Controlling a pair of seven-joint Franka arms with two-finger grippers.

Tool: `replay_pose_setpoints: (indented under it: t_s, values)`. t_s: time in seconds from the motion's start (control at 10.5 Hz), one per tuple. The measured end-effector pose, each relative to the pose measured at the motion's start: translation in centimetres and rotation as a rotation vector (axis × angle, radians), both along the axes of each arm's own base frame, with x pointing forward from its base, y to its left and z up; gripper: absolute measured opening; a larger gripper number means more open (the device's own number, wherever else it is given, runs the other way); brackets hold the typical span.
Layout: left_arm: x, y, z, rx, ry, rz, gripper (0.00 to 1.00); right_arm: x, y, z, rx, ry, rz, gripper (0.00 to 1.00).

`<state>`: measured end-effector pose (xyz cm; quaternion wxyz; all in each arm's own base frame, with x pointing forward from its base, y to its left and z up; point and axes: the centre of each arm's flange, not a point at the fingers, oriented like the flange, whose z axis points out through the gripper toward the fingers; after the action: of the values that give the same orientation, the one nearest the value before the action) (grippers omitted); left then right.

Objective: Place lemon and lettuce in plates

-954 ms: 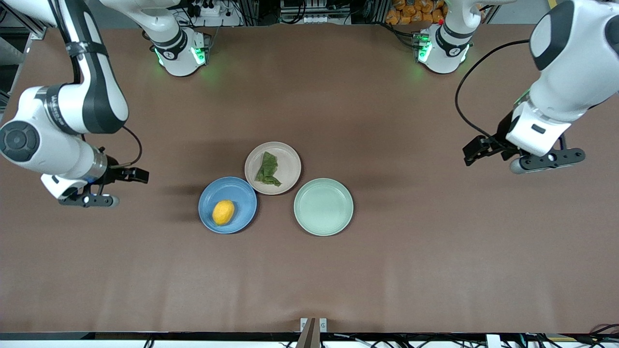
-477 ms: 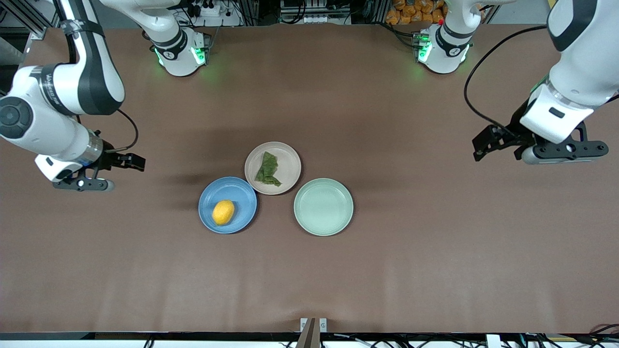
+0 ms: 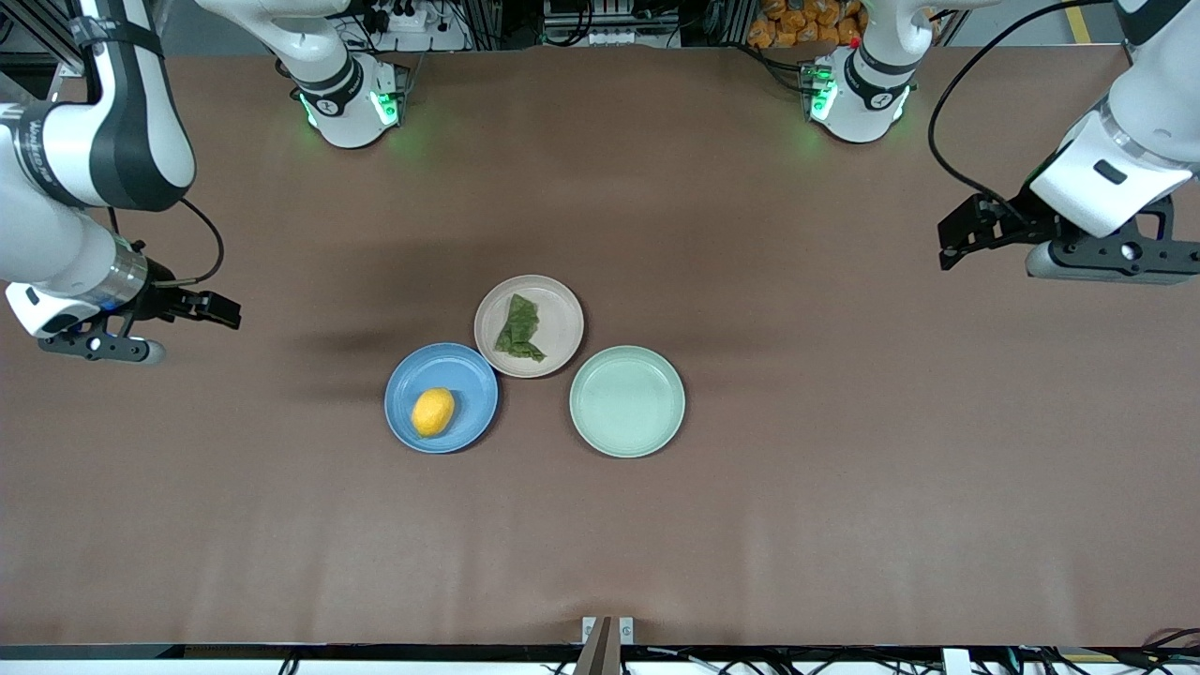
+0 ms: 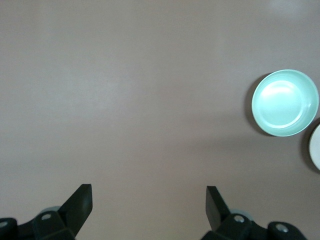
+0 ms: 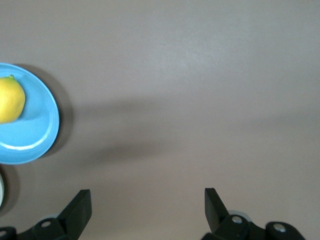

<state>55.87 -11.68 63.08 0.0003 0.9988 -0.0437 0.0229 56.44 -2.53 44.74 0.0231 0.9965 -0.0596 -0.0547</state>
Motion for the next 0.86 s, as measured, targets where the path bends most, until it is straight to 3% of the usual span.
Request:
replay_pose_setpoints:
  t_s: [0.29, 0.57, 0.86]
  values:
    - [-0.6, -0.2, 1.3, 0.009, 0.019, -0.02, 1.0, 0.0, -0.3, 7.1, -0.002, 0.038, -0.013, 1.0]
    - [-0.8, -0.8, 1.3, 0.01, 0.021, -0.031, 1.0, 0.4, -0.9, 10.6, -0.004, -0.009, -0.025, 1.0]
    - [-0.8, -0.7, 1.8, 0.008, 0.012, -0.03, 1.0, 0.2, -0.4, 13.0, -0.015, -0.015, -0.14, 1.0]
